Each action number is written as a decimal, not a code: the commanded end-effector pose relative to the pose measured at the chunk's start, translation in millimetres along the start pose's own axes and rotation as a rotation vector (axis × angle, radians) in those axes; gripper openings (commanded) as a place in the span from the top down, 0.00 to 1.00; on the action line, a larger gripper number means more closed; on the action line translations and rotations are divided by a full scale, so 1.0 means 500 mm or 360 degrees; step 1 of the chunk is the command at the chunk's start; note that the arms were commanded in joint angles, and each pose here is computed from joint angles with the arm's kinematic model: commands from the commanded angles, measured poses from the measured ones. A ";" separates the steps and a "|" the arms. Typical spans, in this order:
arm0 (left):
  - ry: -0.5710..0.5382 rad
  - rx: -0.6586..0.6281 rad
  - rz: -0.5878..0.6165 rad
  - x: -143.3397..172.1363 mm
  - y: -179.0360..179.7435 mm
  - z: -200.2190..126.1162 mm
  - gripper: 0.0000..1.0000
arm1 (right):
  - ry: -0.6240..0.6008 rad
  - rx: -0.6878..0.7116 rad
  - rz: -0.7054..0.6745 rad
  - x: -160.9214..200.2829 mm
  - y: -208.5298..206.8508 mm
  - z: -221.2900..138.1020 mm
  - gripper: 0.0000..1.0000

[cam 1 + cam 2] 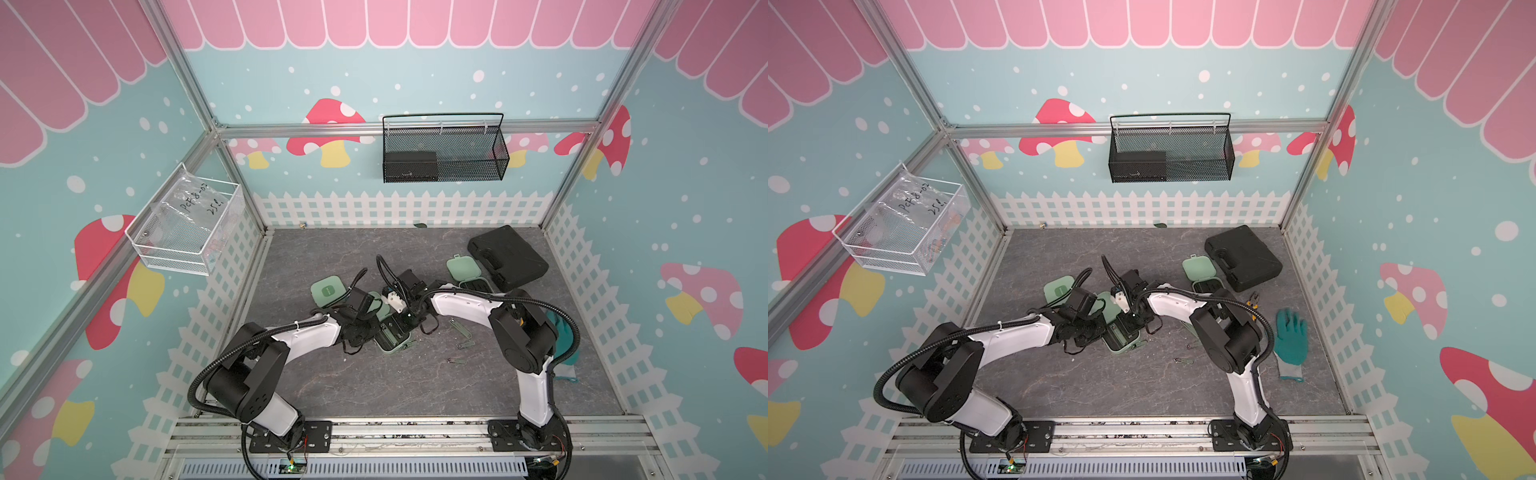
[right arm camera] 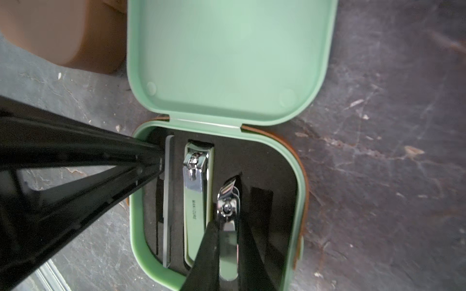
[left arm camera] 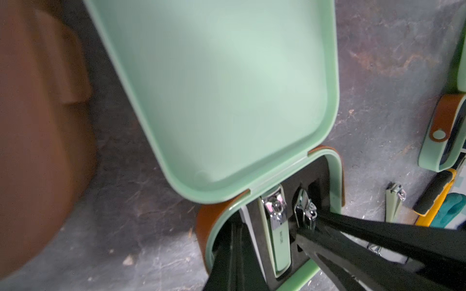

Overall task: Organize nail clipper sets
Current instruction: Place the nail clipper in the storage box.

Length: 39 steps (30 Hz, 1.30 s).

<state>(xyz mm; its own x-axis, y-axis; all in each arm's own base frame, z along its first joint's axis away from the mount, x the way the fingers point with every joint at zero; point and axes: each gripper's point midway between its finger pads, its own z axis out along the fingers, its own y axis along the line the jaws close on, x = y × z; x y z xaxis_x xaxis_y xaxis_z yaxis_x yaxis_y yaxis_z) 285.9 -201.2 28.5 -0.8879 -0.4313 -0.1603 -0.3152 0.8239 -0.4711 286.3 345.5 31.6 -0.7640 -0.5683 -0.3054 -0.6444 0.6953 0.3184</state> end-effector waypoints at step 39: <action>0.0008 -0.0069 -0.0006 -0.003 0.021 0.025 1.00 | 0.0102 0.0345 0.0166 0.047 -0.046 0.087 0.95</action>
<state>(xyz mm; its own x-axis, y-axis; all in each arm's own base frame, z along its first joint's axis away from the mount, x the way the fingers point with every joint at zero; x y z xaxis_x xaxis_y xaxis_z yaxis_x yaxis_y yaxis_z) 286.5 -201.7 26.2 -0.8886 -0.4309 -0.1571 -0.3168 0.8244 -0.4691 288.6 347.9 20.8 -0.8032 -0.5293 -0.2734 -0.5855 0.7861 0.1981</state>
